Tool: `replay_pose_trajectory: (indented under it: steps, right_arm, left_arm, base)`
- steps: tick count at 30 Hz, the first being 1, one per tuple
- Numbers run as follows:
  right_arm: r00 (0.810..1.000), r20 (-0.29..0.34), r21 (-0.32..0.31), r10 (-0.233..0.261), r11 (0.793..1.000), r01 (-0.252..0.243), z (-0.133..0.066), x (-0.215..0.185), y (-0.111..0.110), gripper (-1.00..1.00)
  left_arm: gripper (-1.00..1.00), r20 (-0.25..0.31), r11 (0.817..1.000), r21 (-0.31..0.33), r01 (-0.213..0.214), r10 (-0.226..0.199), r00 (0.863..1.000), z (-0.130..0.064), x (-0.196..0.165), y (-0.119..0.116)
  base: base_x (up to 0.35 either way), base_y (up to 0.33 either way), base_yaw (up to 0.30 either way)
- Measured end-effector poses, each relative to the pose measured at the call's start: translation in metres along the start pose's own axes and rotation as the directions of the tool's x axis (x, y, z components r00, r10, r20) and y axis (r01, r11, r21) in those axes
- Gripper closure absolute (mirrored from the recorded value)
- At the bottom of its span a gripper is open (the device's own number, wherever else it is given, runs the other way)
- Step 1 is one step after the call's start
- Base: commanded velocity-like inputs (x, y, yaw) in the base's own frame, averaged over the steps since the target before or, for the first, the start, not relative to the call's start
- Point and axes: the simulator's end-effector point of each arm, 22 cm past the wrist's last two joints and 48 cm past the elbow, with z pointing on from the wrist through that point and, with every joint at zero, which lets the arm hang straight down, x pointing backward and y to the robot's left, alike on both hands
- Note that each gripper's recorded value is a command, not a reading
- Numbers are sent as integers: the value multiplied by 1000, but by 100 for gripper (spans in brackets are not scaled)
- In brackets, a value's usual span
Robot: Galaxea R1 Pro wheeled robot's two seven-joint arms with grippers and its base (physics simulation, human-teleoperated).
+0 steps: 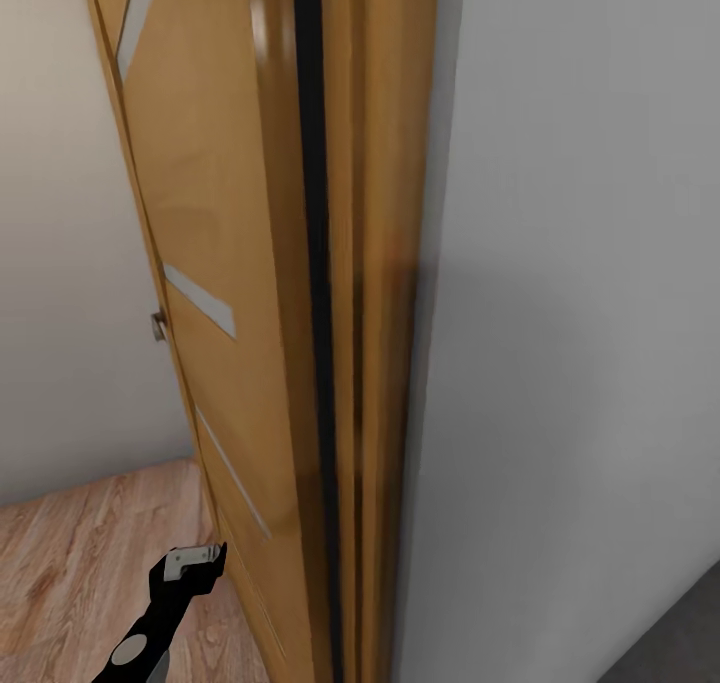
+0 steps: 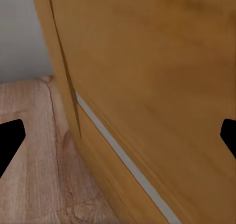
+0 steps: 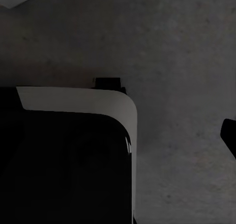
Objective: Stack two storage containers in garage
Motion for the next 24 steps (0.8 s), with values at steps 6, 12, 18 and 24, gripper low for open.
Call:
replay_pose_trajectory:
  steps: [6, 12, 18, 24]
  right_arm:
    - [1000, 0, 0, 0, 1000, 0, 0, 0, 0, -100]
    - [1000, 0, 0, 0, 1000, 0, 0, 0, 0, -100]
    - [1000, 2, -1, 1, 1000, -1, 0, -1, 0, -100]
    - [1000, 5, -1, 1, 1000, -1, 0, -2, 0, -100]
  left_arm:
    - [-100, 0, 1000, 0, 0, 0, 1000, 0, 0, 0]
    - [-100, 0, 1000, 0, 0, 0, 1000, 0, 0, 0]
    - [-100, 2, 1000, 0, 0, 0, 1000, 0, -1, 0]
    - [-100, 5, 1000, 1, 1, -1, 1000, 0, -3, 0]
  base:
    - [0, 108, 0]
    - [0, 17, -16]
    - [0, 3, -170]
    - [0, 1, -233]
